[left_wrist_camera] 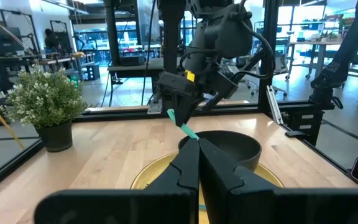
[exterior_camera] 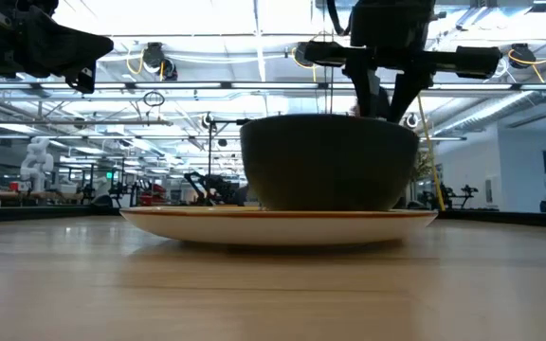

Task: Set table place
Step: Put the blue spoon into the black bowl

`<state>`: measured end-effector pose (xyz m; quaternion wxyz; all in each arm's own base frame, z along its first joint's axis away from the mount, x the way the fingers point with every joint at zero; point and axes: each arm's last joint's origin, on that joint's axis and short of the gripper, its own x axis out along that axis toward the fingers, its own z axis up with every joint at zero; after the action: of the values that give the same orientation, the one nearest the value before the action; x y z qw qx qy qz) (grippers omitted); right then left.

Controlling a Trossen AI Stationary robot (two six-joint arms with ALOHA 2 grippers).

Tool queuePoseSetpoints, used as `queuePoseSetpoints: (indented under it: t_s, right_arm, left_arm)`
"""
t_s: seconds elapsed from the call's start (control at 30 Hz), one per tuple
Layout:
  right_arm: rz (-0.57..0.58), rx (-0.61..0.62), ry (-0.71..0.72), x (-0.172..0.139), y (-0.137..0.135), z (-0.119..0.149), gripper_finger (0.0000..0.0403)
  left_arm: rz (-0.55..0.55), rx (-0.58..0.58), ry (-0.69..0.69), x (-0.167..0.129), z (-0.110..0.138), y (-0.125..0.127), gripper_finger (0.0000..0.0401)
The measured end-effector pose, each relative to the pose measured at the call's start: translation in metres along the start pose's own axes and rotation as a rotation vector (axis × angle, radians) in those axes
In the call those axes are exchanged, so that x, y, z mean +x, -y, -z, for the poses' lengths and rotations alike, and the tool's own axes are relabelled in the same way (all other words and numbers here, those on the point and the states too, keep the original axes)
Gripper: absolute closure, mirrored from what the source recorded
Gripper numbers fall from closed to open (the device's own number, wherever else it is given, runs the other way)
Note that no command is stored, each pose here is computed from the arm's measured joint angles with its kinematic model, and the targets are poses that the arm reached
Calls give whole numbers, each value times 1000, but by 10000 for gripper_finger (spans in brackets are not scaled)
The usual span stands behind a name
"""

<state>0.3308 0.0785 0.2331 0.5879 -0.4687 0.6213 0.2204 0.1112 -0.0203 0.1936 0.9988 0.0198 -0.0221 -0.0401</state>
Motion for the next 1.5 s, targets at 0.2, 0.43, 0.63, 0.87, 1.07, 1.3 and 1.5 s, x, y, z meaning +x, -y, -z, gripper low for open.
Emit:
queuePoseSetpoints:
  t_s: [0.2,0.43,0.63,0.87,1.07,1.3,1.5]
  right_arm:
    - [18,-17,-9,0,1,0,341]
    - [21,-12,-14,0,1,0,341]
    - [21,5,-12,0,1,0,341]
    - [14,18,-5,0,1,0,341]
    - [12,43,-5,1,2,2,341]
    - [13,42,-5,1,3,1,326]
    - [17,42,0,1,3,1,312]
  left_arm:
    - [0,0,0,0,0,0,393]
    - [0,0,0,0,0,0,393]
    - [0,-4,0,0,0,0,393]
    - [0,-4,1,0,0,0,393]
    - [0,-4,1,0,0,0,393]
    - [0,-4,1,0,0,0,393]
    - [0,-4,1,0,0,0,393]
